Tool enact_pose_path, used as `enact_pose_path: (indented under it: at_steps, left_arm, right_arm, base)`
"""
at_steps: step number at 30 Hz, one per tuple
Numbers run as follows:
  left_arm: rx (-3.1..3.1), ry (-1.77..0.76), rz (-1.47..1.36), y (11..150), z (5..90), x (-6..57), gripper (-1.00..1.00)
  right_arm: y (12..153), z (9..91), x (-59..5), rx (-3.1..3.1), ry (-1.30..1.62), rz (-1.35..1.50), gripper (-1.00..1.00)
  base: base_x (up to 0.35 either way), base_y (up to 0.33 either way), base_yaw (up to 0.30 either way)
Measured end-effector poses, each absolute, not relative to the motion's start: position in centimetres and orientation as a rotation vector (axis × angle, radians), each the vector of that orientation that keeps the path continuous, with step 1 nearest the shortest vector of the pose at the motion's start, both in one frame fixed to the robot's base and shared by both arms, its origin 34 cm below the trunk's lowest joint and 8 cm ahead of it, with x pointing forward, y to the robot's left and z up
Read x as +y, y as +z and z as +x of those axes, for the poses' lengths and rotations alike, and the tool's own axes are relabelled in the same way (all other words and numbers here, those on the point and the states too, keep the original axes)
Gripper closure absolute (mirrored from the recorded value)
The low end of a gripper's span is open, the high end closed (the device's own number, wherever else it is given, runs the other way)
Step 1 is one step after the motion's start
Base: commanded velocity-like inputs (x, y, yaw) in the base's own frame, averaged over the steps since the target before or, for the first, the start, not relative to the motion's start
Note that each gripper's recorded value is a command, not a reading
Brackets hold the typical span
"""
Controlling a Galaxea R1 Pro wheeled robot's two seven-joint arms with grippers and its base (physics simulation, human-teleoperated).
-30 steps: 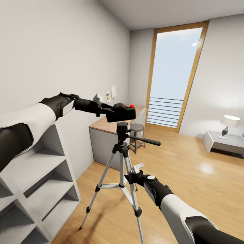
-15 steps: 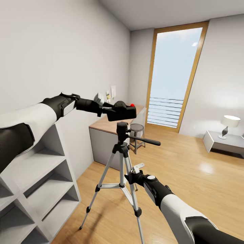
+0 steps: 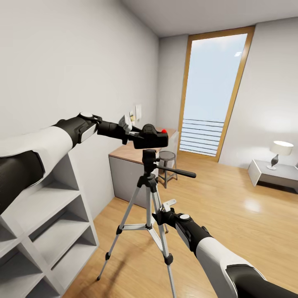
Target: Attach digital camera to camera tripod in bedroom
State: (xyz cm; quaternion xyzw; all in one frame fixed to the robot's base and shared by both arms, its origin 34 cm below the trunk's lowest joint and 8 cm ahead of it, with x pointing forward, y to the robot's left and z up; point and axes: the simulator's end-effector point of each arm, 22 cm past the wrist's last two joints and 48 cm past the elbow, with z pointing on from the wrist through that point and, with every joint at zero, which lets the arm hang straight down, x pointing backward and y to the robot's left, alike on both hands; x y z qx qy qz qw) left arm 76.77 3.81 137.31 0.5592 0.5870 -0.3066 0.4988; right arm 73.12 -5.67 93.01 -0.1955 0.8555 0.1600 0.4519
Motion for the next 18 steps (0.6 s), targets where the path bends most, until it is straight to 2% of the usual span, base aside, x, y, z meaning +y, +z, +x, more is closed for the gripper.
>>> enact_pose_path:
  at_steps: [18]
  left_arm:
    - [1.44,-0.728,1.332,136.74,77.34,4.7,1.0]
  right_arm:
    - [93.01,73.11,-5.62,2.111,0.395,-0.486,1.0]
  base:
    - [0.0,0.0,0.0]
